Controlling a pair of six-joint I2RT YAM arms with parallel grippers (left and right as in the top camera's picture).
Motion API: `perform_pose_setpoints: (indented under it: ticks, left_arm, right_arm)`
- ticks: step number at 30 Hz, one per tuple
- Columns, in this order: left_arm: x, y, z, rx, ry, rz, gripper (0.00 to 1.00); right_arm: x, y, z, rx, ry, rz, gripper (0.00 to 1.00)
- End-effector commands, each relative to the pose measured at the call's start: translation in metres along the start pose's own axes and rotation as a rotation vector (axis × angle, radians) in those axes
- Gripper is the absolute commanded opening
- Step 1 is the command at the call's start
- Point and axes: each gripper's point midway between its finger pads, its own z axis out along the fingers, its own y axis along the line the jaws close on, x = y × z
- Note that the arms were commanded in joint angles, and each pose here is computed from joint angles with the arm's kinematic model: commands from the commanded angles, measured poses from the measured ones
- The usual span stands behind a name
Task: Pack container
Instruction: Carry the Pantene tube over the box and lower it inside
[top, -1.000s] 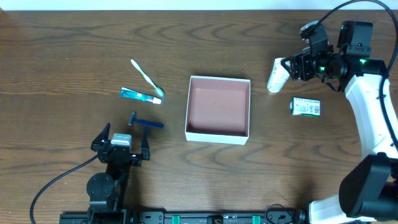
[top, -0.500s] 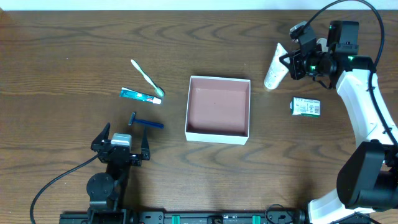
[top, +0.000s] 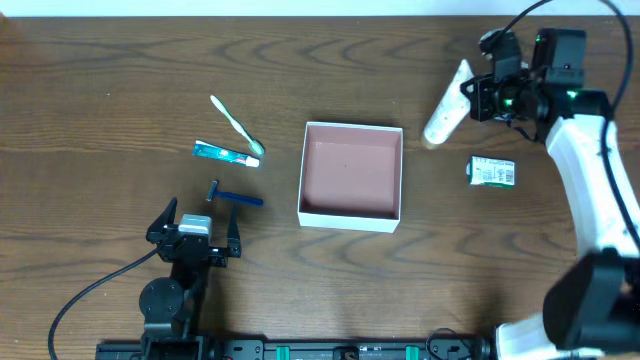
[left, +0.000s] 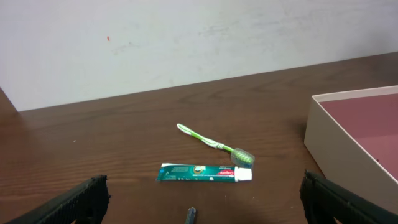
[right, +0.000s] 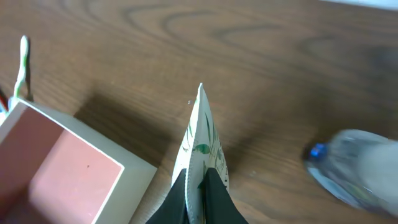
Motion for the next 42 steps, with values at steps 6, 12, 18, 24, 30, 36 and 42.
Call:
perform_pose_setpoints:
  ticks: [6,12,18,24,30,36,42]
  left_arm:
    - [0.015,-0.004,0.001,0.018,0.044,-0.009,0.98]
    - [0.015,-0.004,0.001,0.018,0.044,-0.009,0.98]
    - [0.015,-0.004,0.001,0.018,0.044,-0.009,0.98]
    - [0.015,-0.004,0.001,0.018,0.044,-0.009,0.98]
    - [0.015,-0.004,0.001,0.018,0.044,-0.009,0.98]
    - [0.015,-0.004,0.001,0.018,0.044,-0.009,0.98]
    - [0.015,-0.004,0.001,0.018,0.044,-0.009,0.98]
  right_arm:
    - [-0.073,0.078,-0.135,0.133,-0.288,-0.062,0.02]
    - [-0.061,0.125,-0.143,0.132,-0.286,0.06,0.02]
    - [-0.039,0.158,-0.108,0.182,-0.202,0.142,0.01]
    - [-0.024,0.189,-0.068,0.243,-0.16,0.134,0.02]
    - [-0.005,0.213,-0.019,0.3,-0.111,0.114,0.01]
    - [0.005,0.231,0.02,0.303,-0.098,0.091,0.01]
    - [0.005,0.231,0.04,0.353,-0.132,0.095,0.01]
